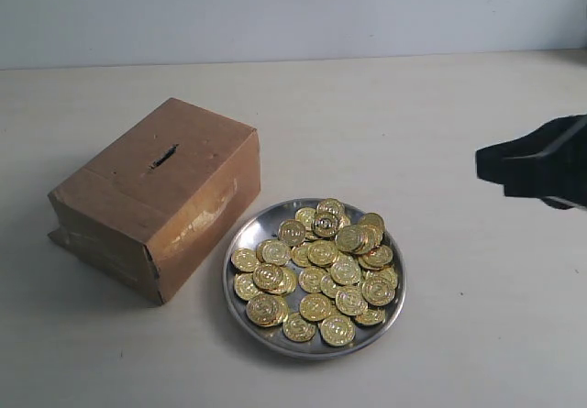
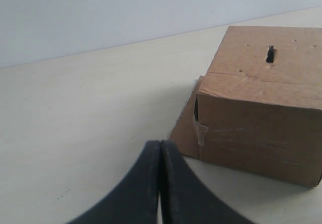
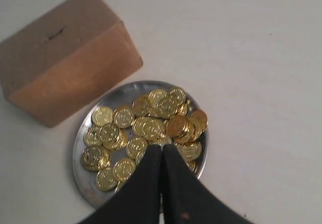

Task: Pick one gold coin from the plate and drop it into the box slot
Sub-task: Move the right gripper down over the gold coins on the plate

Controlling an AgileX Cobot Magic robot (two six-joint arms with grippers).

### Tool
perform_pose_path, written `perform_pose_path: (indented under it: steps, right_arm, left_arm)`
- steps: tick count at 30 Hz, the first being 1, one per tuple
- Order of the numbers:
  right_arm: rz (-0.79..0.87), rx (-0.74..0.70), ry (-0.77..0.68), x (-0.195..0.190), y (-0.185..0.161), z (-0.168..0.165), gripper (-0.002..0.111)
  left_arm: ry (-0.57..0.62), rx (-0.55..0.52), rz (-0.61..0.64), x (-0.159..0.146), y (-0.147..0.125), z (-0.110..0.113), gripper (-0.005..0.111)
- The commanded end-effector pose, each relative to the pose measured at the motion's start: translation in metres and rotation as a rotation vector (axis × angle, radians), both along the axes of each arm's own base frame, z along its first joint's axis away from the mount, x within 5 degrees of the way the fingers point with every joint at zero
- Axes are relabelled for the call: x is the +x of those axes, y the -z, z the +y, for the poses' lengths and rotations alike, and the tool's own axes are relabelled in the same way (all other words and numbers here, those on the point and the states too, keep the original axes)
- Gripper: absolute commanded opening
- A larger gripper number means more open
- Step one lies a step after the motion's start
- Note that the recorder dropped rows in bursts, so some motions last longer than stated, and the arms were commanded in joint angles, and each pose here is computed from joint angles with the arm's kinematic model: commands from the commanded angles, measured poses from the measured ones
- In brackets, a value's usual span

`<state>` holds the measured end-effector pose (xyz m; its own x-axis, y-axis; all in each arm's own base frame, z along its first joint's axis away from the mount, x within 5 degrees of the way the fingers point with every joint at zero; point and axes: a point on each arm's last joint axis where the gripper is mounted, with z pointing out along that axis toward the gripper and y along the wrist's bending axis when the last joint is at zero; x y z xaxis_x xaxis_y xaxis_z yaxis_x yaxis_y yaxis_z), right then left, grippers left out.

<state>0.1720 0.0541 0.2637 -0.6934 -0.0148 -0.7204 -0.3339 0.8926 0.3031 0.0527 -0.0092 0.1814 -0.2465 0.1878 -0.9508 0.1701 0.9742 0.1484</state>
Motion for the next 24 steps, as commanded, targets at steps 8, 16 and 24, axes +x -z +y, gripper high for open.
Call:
perform_pose_path:
  steps: [8, 16, 24]
  right_arm:
    - [0.148, -0.112, -0.172, 0.057, 0.024, 0.035, 0.000]
    - [0.204, -0.153, -0.234, 0.093, 0.044, 0.048, 0.000]
    - [0.255, -0.202, -0.346, 0.114, 0.065, 0.056, 0.000]
  left_arm:
    - [0.003, -0.003, -0.012, 0.000, 0.000, 0.000, 0.001]
    - [0.003, -0.003, -0.012, 0.000, 0.000, 0.000, 0.001]
    - [0.003, -0.003, -0.012, 0.000, 0.000, 0.000, 0.001]
